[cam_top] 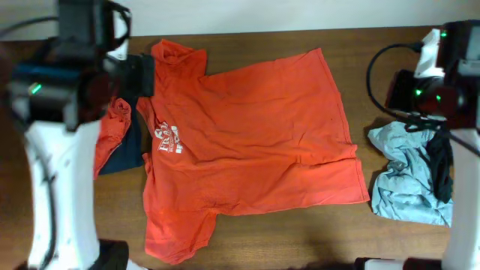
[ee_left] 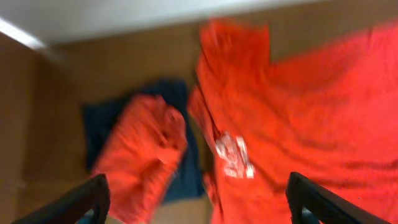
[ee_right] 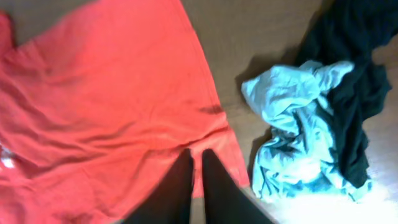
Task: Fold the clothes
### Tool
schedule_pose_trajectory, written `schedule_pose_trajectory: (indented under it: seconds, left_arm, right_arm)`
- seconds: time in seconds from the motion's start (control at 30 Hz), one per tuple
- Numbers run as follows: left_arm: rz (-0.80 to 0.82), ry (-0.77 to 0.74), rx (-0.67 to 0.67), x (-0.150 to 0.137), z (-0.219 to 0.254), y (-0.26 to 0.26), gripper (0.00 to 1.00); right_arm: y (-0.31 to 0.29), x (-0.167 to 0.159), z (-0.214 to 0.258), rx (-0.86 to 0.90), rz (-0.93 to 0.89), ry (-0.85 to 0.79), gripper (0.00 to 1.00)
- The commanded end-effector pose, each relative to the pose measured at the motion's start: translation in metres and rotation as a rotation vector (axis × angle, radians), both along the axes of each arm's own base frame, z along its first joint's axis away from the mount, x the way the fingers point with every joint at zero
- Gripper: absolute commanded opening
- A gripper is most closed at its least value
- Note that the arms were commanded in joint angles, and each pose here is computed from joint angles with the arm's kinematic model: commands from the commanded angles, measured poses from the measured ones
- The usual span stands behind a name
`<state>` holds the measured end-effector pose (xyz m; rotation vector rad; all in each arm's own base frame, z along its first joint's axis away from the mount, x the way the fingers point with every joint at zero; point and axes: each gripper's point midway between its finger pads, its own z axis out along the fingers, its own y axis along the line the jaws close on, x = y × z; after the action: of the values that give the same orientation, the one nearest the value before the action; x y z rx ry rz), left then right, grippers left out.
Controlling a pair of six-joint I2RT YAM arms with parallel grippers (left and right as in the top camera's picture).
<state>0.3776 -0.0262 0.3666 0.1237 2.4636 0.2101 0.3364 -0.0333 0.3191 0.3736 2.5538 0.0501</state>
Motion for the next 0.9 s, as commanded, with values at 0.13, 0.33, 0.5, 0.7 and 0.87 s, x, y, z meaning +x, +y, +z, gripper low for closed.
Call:
schedule_pose_trajectory:
  seconds: [0.13,0.33,0.5,0.7,0.87]
  left_arm:
    - [-0.005,0.277,-0.059,0.020,-0.118,-0.018,0.81]
    - [0.001,0.363,-0.040,0.021,-0.164,-0.017,0.80]
    - [0.001,0.369,-0.040,0.022,-0.169,-0.018,0.81]
    - [0.001,0.362,-0.040,0.024,-0.169,-0.018,0.85]
    - [0.002,0.362,-0.038,0.024,-0.169,-0.017,0.85]
  right_arm:
    - [-0.013,0.024,-0.105,0.052,-0.058,0.292,0.04]
    - [-0.051,0.025,-0.198,0.122,-0.190,0.525,0.04]
    - [-0.078,0.004,-0.261,0.267,-0.277,0.707,0.04]
    - [-0.120,-0.020,-0.302,0.199,-0.392,0.769,0.04]
    - [-0.163,-0.045,-0.323,0.231,-0.542,0.740,0.04]
